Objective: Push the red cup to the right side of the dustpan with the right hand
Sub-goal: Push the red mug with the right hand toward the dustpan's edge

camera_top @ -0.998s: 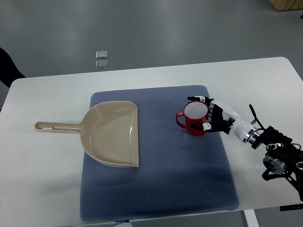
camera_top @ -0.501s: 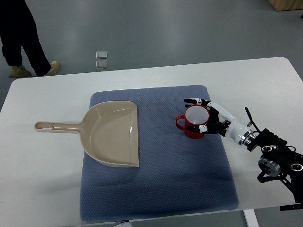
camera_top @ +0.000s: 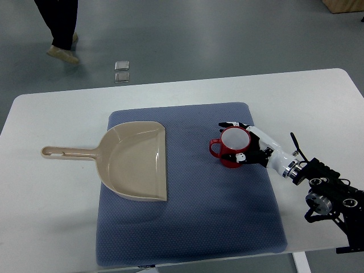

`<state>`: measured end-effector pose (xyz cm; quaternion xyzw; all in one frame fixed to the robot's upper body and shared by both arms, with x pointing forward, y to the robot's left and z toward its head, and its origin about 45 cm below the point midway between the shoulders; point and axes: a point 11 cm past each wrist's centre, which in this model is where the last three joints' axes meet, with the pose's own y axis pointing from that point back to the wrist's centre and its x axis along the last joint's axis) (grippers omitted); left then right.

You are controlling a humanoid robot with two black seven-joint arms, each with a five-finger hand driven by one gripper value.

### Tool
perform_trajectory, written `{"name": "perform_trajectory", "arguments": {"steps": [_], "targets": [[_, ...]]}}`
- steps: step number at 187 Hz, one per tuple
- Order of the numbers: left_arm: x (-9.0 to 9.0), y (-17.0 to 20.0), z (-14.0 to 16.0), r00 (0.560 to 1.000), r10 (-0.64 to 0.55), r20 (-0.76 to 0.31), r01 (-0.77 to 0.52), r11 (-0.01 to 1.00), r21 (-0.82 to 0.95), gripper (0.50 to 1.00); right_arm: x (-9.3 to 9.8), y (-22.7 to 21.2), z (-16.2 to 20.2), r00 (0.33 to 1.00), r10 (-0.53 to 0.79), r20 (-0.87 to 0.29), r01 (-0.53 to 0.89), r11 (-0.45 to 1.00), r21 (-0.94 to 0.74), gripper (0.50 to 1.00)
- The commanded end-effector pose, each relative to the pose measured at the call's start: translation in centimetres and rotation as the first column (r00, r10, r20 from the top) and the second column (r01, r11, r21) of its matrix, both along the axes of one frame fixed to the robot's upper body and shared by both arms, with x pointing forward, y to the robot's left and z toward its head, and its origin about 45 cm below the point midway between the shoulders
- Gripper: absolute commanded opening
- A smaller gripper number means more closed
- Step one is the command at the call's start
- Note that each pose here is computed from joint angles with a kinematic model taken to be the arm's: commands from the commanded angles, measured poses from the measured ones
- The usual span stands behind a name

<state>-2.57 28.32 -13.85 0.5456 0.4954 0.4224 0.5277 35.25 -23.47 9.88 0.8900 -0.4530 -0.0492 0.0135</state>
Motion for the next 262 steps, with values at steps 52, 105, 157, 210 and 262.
{"name": "perform_trajectory", "arguments": {"steps": [52,105,157,210,262], "targets": [[0.0,0.0,0.0,1.0,0.0,0.0,0.0,1.0,0.0,1.0,-0.5,4.4,-0.9,1.0,-0.002,0.002,0.002,1.0,0.016,0.932],[0.0,0.0,0.0,1.0,0.0,0.0,0.0,1.0,0.0,1.0,-1.1,9.3,-0.9,0.999,0.032,0.02,-0.033,0.998,0.048,0.93],[-0.1,0.0,0.0,1.0,0.0,-0.001,0.0,1.0,0.0,1.0,-1.0,10.9,-0.7,0.998,0.054,0.042,-0.055,0.998,0.015,0.93],[-0.1,0.0,0.0,1.0,0.0,-0.001,0.0,1.0,0.0,1.0,-0.8,10.8,-1.0,0.997,0.062,0.04,-0.062,0.998,-0.011,0.93],[-0.1,0.1,0.0,1.0,0.0,-0.001,0.0,1.0,0.002,1.0,-0.9,10.8,-1.0,0.997,0.063,0.039,-0.062,0.998,-0.011,0.93]]}}
